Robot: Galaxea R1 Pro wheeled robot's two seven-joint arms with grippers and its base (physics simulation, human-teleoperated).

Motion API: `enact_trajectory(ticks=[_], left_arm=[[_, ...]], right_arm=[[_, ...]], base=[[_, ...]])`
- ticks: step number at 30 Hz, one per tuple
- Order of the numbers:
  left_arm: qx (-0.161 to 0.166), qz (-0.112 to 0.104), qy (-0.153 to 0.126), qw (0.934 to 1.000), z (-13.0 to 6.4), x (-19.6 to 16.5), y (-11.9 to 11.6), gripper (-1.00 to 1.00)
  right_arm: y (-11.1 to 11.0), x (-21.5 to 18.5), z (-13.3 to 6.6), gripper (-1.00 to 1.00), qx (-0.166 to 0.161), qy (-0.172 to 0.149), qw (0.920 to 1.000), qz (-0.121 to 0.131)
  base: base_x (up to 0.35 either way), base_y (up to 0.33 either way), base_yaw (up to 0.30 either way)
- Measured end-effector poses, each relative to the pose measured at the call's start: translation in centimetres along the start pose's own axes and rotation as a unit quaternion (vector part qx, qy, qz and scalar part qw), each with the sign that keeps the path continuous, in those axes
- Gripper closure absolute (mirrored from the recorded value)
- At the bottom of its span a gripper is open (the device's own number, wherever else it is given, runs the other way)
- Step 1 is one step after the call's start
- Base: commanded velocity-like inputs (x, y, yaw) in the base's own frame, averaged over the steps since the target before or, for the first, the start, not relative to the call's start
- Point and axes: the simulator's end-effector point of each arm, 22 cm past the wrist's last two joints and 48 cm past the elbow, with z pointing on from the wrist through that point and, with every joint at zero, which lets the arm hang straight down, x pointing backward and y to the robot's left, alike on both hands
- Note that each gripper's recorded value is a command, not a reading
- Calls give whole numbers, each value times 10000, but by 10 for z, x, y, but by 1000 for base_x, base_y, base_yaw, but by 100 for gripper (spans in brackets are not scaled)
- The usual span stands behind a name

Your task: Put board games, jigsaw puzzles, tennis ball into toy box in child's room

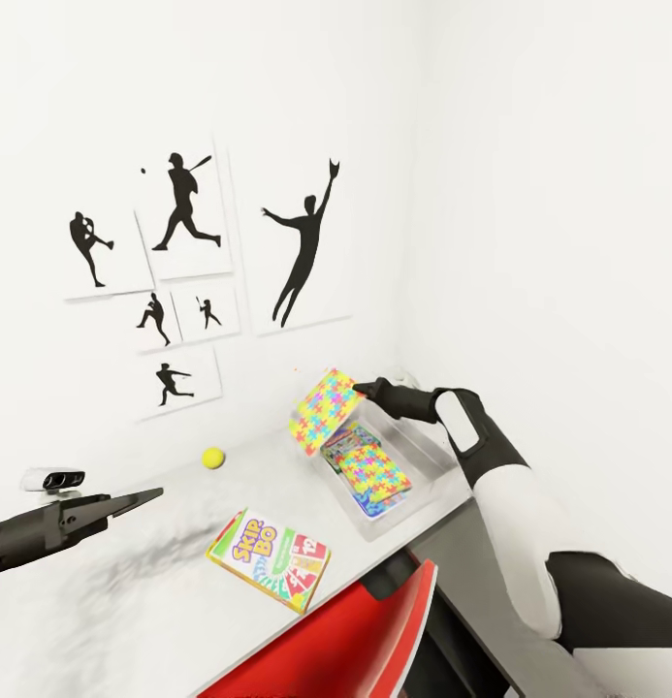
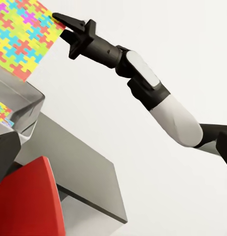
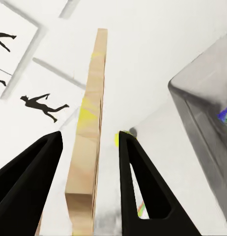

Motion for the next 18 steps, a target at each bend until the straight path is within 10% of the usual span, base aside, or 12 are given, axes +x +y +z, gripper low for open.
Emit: enact_trajectory(ticks=[18], left_arm=[[-46,-134,33,9999,1,5,12,-100]], right_arm=[[-73,-28,-30,100,412,-280,9978,442]], base=[[0,0,0]])
